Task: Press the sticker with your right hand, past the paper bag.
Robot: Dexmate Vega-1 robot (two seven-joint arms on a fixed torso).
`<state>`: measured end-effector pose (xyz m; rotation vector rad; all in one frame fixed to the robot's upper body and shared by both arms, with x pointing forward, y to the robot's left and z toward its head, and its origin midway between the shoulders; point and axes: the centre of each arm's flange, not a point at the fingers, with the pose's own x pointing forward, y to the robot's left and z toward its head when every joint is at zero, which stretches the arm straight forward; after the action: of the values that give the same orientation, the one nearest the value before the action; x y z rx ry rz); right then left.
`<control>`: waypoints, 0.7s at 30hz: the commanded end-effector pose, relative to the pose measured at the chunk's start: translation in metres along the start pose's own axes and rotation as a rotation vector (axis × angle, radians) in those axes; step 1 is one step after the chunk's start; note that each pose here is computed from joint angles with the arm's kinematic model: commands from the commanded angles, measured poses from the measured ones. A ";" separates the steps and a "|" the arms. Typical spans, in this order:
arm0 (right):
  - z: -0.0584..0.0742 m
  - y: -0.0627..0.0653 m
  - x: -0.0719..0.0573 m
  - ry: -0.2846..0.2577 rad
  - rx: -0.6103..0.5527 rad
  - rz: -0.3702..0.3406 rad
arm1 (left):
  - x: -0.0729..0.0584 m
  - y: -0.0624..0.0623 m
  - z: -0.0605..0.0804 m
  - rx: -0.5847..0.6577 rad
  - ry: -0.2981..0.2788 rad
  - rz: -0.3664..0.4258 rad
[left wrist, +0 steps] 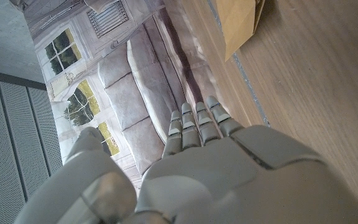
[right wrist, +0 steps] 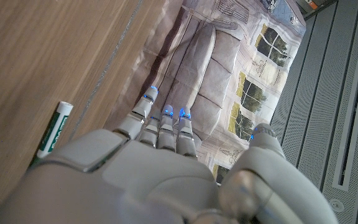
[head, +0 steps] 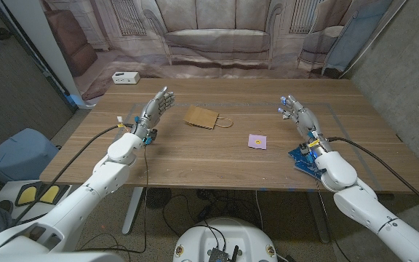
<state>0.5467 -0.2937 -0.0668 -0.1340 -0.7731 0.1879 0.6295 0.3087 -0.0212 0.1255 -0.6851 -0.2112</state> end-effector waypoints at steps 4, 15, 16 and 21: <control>0.006 0.007 -0.018 -0.027 -0.028 0.001 | -0.002 -0.002 0.002 -0.002 -0.006 0.007; 0.006 0.010 -0.036 -0.035 -0.084 -0.020 | -0.001 -0.009 0.005 0.005 -0.013 -0.002; 0.006 0.010 -0.037 -0.036 -0.095 -0.025 | -0.002 -0.010 0.005 0.005 -0.014 -0.003; 0.006 0.011 -0.042 -0.033 -0.124 -0.026 | -0.002 -0.014 0.005 0.003 -0.014 -0.006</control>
<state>0.5228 -0.2921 -0.0844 -0.1762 -0.8027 0.1601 0.6254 0.3049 -0.0199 0.1255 -0.6970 -0.2049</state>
